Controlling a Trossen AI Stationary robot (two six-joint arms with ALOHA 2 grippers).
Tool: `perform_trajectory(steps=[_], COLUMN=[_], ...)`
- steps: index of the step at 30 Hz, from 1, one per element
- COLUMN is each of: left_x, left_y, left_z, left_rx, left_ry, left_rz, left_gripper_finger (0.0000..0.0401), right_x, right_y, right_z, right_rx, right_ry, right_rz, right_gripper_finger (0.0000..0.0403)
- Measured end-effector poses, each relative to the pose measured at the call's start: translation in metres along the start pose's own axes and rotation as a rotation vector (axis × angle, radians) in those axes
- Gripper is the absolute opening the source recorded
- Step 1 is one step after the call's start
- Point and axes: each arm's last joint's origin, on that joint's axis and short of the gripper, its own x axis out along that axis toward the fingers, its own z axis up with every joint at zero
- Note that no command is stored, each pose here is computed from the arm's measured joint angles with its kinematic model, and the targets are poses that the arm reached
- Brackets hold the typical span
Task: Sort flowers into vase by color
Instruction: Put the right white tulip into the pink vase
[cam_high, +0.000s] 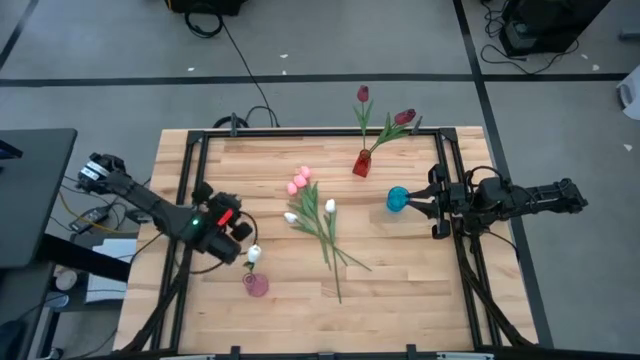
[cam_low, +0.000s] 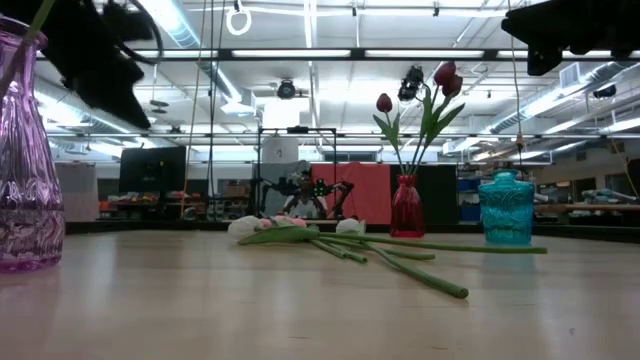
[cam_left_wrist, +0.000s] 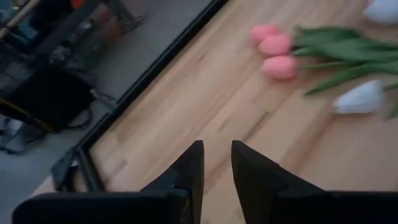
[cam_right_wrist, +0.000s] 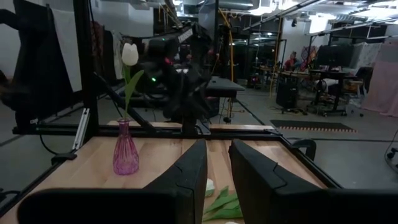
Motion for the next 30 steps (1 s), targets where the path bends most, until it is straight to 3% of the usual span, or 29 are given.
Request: perform_trajectory(steps=[2,7,14,18,23,30], left_x=[0.011,0.044,0.087,0.113,0.138,0.163], left_y=[-0.007,-0.029,-0.024,-0.026,-0.048,-0.088], left_z=[0.002,0.021,0.049,0.059,0.063,0.075], left_rx=[0.013,0.012,0.015,-0.066,-0.149,-0.076], left_ry=[0.005,0.044,0.062,0.071,0.054,0.084], left_rz=[-0.022,-0.236,-0.299,-0.388,-0.526,-0.577], left_gripper_finger=[0.0083,0.0082,0.0069,0.0059,0.0054,0.0051], right_x=[0.000,0.000,0.001,0.001,0.002,0.004], right_y=[0.000,0.000,0.000,0.000,0.000,0.001], right_z=[0.000,0.001,0.001,0.000,0.000,0.000], right_rx=[-0.005,-0.016,-0.018,-0.023,-0.024,-0.026], right_ry=[0.000,-0.014,-0.009,-0.004,0.002,-0.003], right_rz=[-0.001,-0.003,-0.002,-0.002,-0.002,-0.003], right_gripper_finger=[0.0084,0.0084,0.0084,0.0084,0.0084,0.0084])
